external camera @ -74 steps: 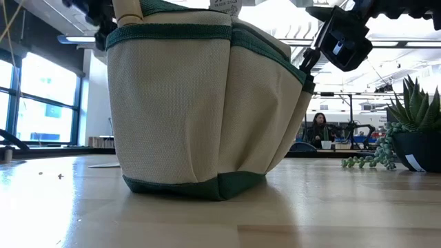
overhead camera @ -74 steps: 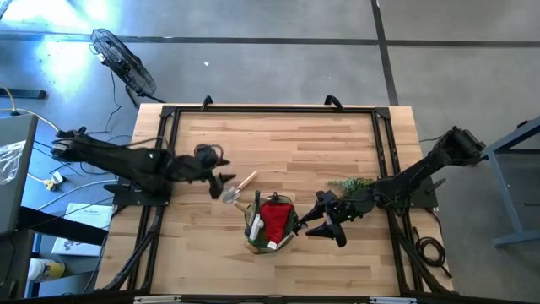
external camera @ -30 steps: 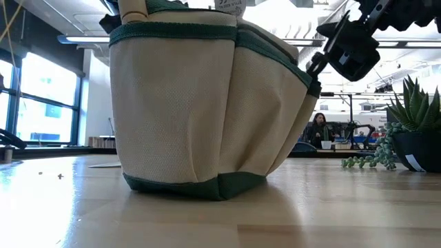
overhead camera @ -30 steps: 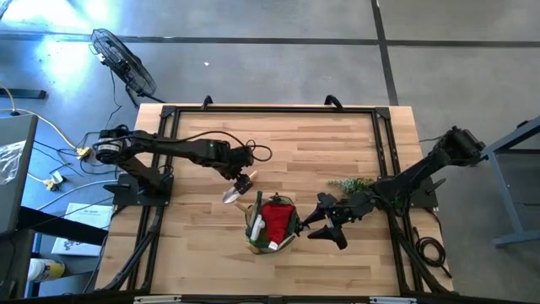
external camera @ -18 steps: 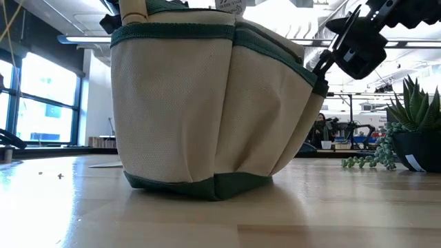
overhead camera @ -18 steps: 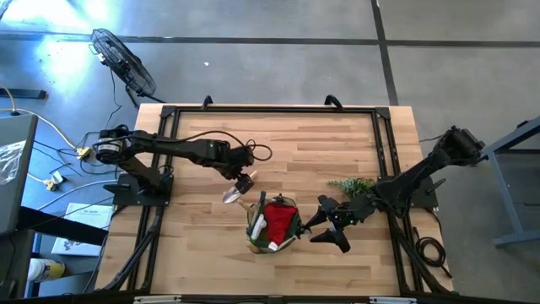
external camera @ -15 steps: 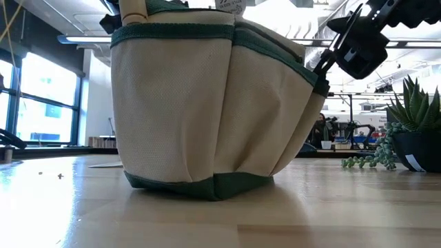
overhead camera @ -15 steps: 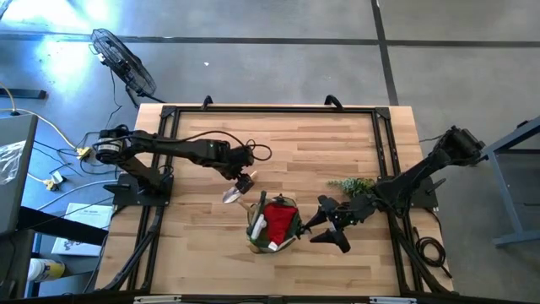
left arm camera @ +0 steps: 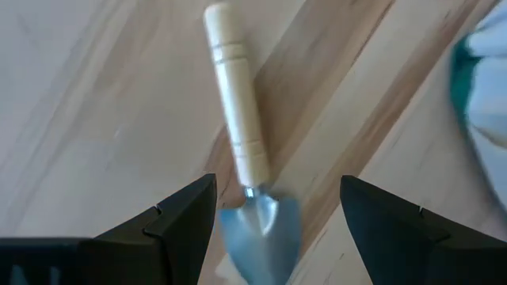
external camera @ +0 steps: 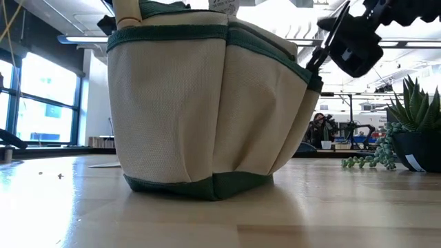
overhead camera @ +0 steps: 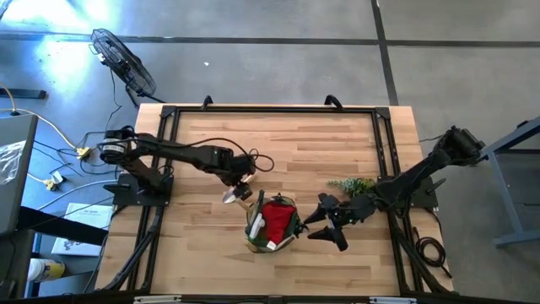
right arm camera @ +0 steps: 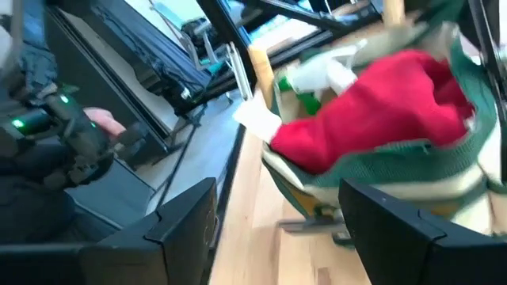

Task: Pick & Place Garden tools in Gardening bag
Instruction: Put the brown trowel into the gardening bag

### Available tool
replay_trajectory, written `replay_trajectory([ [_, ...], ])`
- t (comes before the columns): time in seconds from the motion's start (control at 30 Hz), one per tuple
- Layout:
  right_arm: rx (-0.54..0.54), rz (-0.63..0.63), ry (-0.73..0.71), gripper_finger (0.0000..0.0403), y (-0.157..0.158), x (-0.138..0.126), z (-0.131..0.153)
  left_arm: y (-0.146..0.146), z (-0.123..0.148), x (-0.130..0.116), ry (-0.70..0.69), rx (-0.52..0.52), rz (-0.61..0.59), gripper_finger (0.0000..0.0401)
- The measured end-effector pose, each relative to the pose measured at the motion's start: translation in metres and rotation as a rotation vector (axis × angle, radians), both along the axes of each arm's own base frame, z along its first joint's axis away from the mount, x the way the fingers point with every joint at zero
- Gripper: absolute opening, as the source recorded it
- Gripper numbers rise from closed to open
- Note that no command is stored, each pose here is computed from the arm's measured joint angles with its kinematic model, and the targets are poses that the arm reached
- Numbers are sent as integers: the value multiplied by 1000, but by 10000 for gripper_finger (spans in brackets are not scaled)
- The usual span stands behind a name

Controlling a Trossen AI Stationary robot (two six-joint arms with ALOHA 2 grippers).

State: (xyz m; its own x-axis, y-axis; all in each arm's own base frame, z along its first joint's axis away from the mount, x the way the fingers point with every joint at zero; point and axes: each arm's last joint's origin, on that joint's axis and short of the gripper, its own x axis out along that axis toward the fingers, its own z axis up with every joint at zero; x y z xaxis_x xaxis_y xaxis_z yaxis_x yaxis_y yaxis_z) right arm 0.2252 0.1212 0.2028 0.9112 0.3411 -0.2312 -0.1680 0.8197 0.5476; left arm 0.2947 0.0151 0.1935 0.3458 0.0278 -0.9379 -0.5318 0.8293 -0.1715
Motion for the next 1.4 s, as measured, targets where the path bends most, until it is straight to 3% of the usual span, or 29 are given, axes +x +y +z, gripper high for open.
replay_trajectory([
  [0.27,-39,17,-101,256,1,1,8,-4,-2,3,-7,1,-11,260],
  [0.47,-10,63,-131,256,2,1,11,-4,-2,3,-7,-2,-2,260],
  [0.73,81,270,-418,256,8,-3,39,-3,-22,13,23,-5,8,260],
  [1.07,50,222,-325,256,8,-2,30,-2,-49,20,109,5,14,260],
  [1.4,51,220,-323,256,8,-2,30,-1,-50,19,115,25,24,249],
])
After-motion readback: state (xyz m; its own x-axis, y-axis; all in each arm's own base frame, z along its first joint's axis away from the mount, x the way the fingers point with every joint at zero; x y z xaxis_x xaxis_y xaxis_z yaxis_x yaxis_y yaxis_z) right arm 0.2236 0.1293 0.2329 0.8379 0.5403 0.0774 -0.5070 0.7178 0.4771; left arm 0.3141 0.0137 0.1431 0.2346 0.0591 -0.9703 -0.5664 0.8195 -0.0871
